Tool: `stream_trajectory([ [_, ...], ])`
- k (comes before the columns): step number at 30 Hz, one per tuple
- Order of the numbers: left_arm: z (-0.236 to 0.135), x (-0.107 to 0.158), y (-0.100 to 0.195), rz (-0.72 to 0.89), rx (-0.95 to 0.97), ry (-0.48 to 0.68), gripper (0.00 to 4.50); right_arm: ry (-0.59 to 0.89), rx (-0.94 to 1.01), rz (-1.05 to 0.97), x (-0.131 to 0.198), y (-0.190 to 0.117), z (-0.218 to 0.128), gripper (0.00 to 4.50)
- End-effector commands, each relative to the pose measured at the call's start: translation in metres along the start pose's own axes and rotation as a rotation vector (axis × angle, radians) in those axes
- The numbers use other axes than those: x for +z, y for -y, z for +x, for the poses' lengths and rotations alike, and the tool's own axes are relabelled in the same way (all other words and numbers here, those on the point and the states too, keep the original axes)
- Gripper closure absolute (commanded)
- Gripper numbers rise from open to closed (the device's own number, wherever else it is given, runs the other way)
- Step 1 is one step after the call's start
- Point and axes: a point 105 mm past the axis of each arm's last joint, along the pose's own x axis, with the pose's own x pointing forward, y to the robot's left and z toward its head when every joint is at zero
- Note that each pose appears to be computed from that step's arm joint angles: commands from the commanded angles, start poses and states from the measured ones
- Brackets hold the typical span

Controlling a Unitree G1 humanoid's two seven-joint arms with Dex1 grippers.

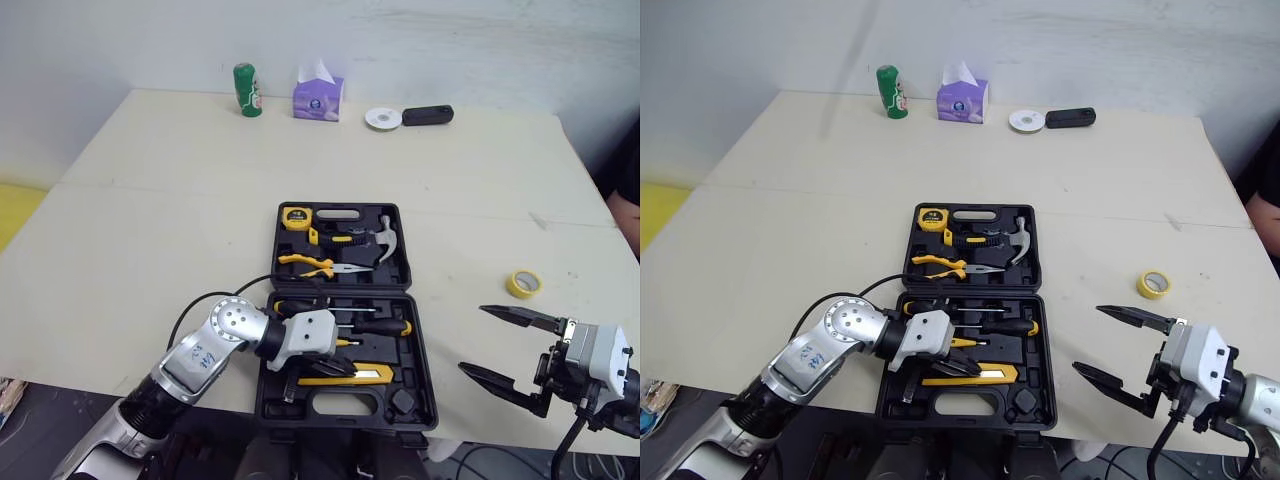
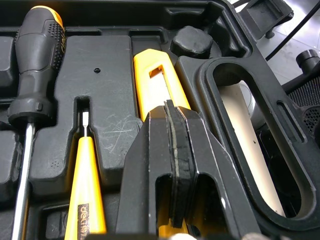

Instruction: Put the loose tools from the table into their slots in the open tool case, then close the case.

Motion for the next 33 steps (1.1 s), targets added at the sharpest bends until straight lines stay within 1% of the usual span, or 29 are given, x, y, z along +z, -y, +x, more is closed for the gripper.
stream_trajectory([
  [1,0.006,-0.036,0.010,-0.113,-0.016,-0.105,4.43,0.014,-0.006,-0.018,0.002,0.001,0.000,0.00],
  [5,0.004,-0.030,0.003,-0.061,0.017,-0.074,4.43,0.017,-0.014,-0.016,0.000,0.002,0.001,0.00],
  [9,-0.010,-0.005,-0.005,-0.032,0.037,0.094,4.43,0.016,-0.054,-0.015,-0.004,0.009,-0.001,0.00],
  [10,-0.015,-0.002,-0.008,-0.020,0.042,0.118,4.43,0.016,-0.067,-0.015,-0.005,0.012,-0.002,0.00],
  [13,-0.037,0.011,-0.012,0.025,0.044,0.201,4.43,0.003,-0.122,-0.025,-0.012,0.023,-0.012,0.00],
  [14,-0.045,0.019,-0.011,0.072,0.042,0.249,4.43,0.001,-0.144,-0.028,-0.013,0.027,-0.015,0.00],
  [16,-0.061,0.029,-0.019,0.102,0.105,0.310,3.84,-0.005,-0.198,-0.030,-0.017,0.036,-0.023,0.00],
  [17,-0.074,0.029,-0.026,0.110,0.170,0.322,3.56,-0.015,-0.236,-0.035,-0.020,0.041,-0.030,0.00],
  [18,-0.085,0.026,-0.032,0.104,0.232,0.317,3.17,-0.023,-0.280,-0.036,-0.023,0.047,-0.038,0.00],
  [21,-0.122,0.007,-0.045,0.057,0.426,0.300,1.69,-0.059,-0.416,-0.038,-0.035,0.057,-0.063,0.00],
  [23,-0.151,-0.009,-0.054,0.021,0.586,0.282,0.77,-0.087,-0.513,-0.037,-0.044,0.061,-0.084,0.00],
  [24,-0.174,-0.020,-0.058,-0.007,0.693,0.266,0.26,-0.111,-0.581,-0.029,-0.050,0.063,-0.100,0.00],
  [25,-0.194,-0.031,-0.059,-0.022,0.788,0.248,0.03,-0.136,-0.644,-0.020,-0.057,0.064,-0.115,0.00],
  [27,-0.222,-0.043,-0.057,-0.021,0.924,0.242,0.03,-0.173,-0.733,-0.015,-0.066,0.063,-0.137,0.00],
  [28,-0.229,-0.046,-0.057,-0.017,0.963,0.241,0.03,-0.180,-0.758,-0.017,-0.068,0.063,-0.142,0.00],
  [31,-0.269,-0.078,-0.044,-0.077,1.173,0.185,0.03,-0.210,-0.950,0.011,-0.079,0.060,-0.181,0.00],
  [33,-0.285,-0.089,-0.034,-0.111,1.260,0.183,0.03,-0.225,-1.054,0.028,-0.085,0.057,-0.201,0.00],
])
